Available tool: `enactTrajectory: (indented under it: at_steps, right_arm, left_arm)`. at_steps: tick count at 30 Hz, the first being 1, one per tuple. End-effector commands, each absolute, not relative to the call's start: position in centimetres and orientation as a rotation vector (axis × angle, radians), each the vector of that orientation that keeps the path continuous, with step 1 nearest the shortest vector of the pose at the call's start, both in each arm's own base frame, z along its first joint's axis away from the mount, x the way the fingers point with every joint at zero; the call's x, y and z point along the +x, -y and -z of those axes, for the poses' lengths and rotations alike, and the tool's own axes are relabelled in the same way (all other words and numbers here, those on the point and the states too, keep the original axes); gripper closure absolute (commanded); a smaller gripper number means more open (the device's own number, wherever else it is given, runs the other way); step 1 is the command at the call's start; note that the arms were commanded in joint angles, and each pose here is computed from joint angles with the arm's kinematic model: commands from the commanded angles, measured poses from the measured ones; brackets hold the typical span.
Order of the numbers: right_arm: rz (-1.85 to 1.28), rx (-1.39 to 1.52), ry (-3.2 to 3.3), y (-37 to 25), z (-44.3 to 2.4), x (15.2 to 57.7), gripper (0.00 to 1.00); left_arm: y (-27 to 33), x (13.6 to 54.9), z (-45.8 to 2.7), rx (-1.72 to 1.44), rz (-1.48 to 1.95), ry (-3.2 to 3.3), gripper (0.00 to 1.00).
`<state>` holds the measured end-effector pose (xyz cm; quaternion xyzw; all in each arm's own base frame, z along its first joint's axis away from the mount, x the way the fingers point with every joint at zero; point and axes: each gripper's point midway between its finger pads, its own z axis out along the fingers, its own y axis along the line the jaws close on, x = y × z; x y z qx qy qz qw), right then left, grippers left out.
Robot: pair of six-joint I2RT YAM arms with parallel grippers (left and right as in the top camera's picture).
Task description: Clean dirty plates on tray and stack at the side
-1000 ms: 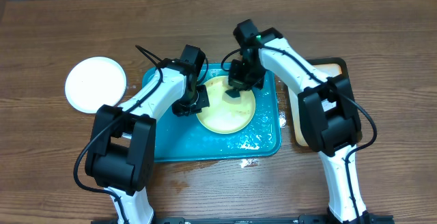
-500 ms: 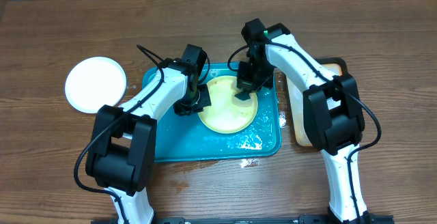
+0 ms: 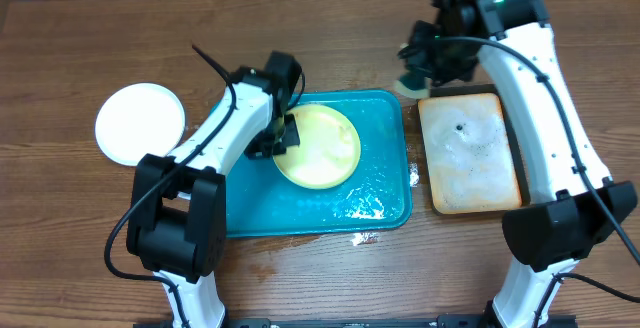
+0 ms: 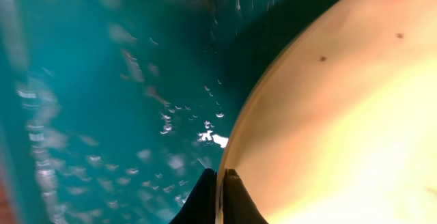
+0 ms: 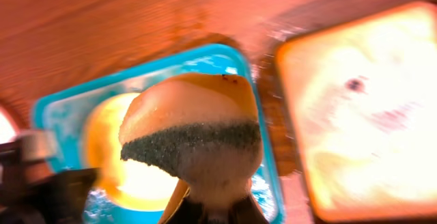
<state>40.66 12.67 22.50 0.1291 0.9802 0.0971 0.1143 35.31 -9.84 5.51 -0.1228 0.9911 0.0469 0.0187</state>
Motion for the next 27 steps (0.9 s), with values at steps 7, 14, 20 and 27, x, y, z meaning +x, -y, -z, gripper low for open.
enactTrajectory:
  at_steps: [7, 14, 20, 27]
  right_arm:
    - [-0.063, 0.448, -2.949, -9.3, -20.3, 39.8, 0.96]
    - [0.037, 0.462, -2.983, -8.2, -19.9, 38.7, 0.96]
    - [0.118, 0.474, -3.050, -7.5, -17.5, 37.5, 0.96]
    - [0.236, 0.522, -3.125, -6.1, -14.0, 35.8, 0.96]
  left_arm:
    - [7.2, 39.5, -14.1, -0.399, -0.378, -2.857, 0.96]
    - [6.0, 39.2, -19.6, -0.328, -0.609, -2.741, 0.96]
    - [5.6, 37.7, -23.0, -0.236, -0.866, -2.622, 0.96]
    - [6.5, 37.1, -24.6, -0.123, -1.007, -2.523, 0.96]
